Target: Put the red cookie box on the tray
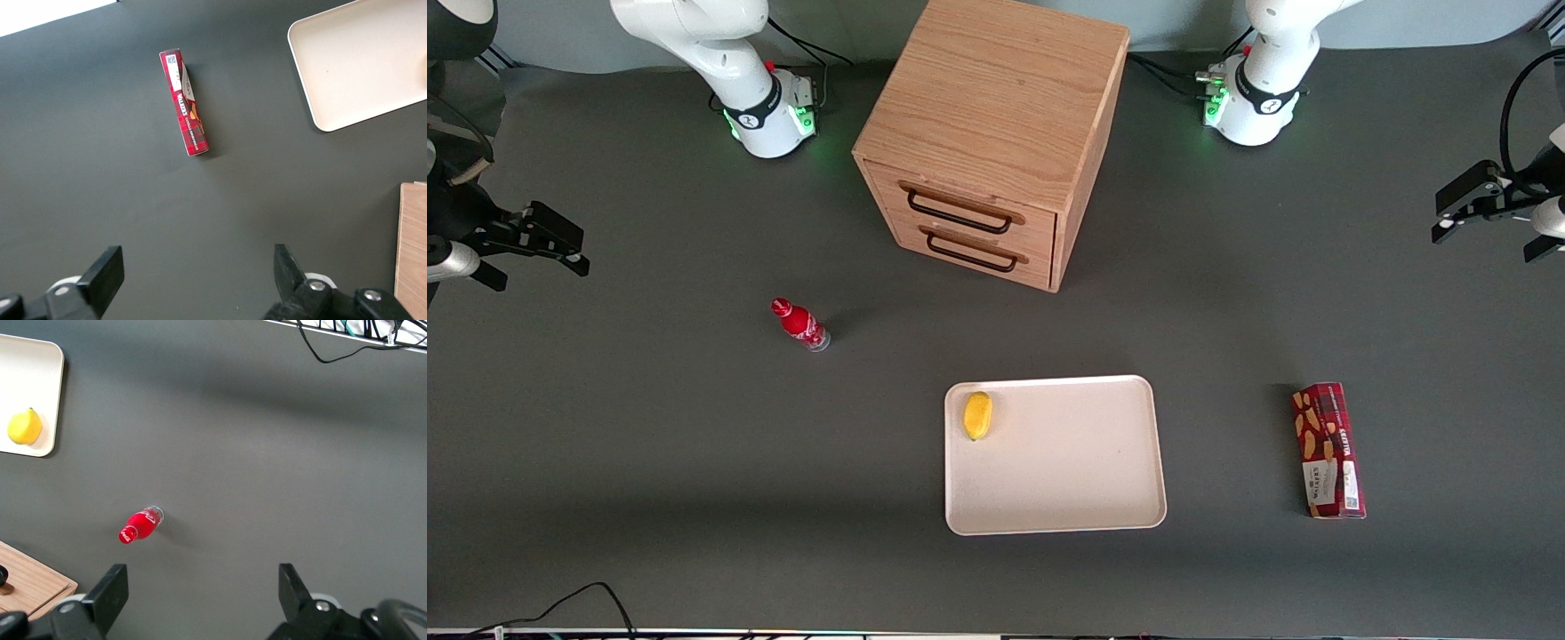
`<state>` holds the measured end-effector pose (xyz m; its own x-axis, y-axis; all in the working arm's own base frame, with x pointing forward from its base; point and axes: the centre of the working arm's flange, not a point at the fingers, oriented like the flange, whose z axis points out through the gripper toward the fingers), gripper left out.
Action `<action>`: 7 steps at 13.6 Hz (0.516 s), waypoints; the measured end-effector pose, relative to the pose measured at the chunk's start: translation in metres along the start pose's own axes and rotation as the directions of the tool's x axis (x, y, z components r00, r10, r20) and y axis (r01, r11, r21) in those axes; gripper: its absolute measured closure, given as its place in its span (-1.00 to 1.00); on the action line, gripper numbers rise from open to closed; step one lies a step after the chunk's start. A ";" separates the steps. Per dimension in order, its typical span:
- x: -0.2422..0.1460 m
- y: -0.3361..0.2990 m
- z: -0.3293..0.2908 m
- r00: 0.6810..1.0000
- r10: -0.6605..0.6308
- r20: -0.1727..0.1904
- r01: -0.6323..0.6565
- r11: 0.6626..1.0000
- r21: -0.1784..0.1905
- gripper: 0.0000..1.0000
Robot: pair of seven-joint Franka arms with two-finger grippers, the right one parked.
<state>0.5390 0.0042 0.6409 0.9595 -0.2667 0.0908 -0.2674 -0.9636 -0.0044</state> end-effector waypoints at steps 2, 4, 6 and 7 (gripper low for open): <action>0.004 -0.006 0.006 1.000 -0.027 0.006 0.027 1.000 -0.010 -1.00; 0.016 -0.016 0.015 0.997 -0.076 0.008 0.076 0.997 -0.028 -1.00; 0.039 -0.035 0.039 0.993 -0.111 0.028 0.112 0.993 -0.029 -1.00; 0.055 -0.041 0.056 0.992 -0.124 0.040 0.125 0.992 -0.018 -1.00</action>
<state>0.6082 0.0282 0.5906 0.9880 -0.1459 0.0509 -0.1473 -0.9888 0.0252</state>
